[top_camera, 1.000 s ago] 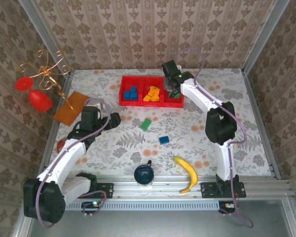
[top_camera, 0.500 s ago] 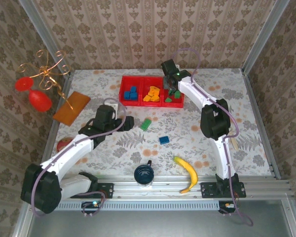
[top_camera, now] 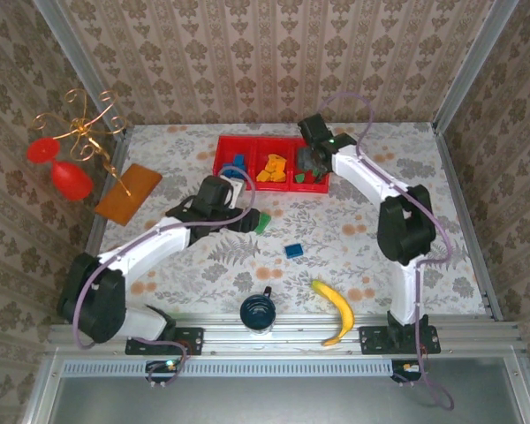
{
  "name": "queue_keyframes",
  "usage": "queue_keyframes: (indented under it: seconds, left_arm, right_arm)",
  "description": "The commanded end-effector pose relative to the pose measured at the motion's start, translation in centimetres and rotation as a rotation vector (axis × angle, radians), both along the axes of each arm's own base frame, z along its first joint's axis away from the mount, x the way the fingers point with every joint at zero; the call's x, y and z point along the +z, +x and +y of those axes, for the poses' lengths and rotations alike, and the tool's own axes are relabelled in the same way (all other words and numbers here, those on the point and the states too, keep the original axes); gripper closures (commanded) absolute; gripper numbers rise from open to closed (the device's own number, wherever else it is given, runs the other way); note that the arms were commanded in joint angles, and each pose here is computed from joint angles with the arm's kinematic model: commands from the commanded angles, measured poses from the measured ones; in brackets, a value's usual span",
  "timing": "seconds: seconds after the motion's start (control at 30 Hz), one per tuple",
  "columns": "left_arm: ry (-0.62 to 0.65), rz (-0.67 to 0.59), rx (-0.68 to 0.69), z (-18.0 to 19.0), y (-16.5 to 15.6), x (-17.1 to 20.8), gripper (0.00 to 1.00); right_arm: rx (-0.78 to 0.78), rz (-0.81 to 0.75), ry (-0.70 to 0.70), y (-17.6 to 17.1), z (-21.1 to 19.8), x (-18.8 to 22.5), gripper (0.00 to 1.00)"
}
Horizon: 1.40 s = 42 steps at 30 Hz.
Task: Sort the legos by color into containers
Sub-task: Place the lego in the container, then pick up the lego from the center of the table.
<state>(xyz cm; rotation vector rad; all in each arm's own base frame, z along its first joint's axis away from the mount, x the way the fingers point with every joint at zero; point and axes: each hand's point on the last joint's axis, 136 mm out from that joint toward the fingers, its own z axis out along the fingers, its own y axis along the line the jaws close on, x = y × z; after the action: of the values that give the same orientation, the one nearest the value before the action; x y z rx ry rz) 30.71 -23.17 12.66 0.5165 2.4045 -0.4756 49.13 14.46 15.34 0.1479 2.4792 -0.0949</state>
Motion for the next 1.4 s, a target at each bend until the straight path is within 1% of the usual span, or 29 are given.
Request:
queue_keyframes:
  seconds: [0.0, 0.1, 0.13, 0.4, 0.6, 0.83, 0.93, 1.13, 1.27, 1.37]
  left_arm:
    - [0.065, 0.065, -0.095, -0.9, -1.1, -1.3, 0.17]
    - [0.111, 0.095, -0.141, -1.7, -1.2, -2.3, 0.18]
    - [0.128, 0.103, -0.151, -2.0, -1.3, -2.6, 0.19]
    - [0.291, 0.124, -0.198, -3.3, -0.3, -5.2, 0.22]
    - [0.37, 0.153, -0.197, -3.8, 0.6, -7.1, 0.26]
    - [0.415, 0.185, -0.185, -4.0, 1.3, -9.2, 0.32]
    - [0.426, 0.195, -0.181, -3.9, 1.4, -9.9, 0.36]
    - [0.425, 0.21, -0.181, -4.1, 1.4, -10.6, 0.48]
    - [0.42, 0.204, -0.176, -4.2, 1.5, -10.5, 0.58]
    - [0.413, 0.194, -0.174, -4.4, 1.7, -10.3, 0.69]
  right_arm:
    - [-0.066, -0.07, 0.024, -1.8, -1.7, 2.5, 0.09]
    - [-0.103, -0.078, 0.025, -4.0, -3.0, 2.5, 0.01]
    - [-0.112, -0.078, 0.026, -4.7, -3.3, 2.4, 0.0]
    - [-0.173, -0.085, 0.022, -9.1, -5.8, 2.6, 0.0]
    - [-0.2, -0.113, 0.036, -10.8, -6.8, 3.4, 0.0]
    - [-0.216, -0.134, 0.044, -11.7, -7.3, 3.8, 0.0]
    - [-0.221, -0.136, 0.037, -11.9, -7.6, 3.8, 0.0]
    - [-0.221, -0.139, 0.036, -11.9, -7.6, 3.9, 0.0]
    - [-0.221, -0.141, 0.038, -11.9, -7.6, 3.9, 0.0]
    - [-0.22, -0.145, 0.039, -11.8, -7.6, 4.1, 0.0]
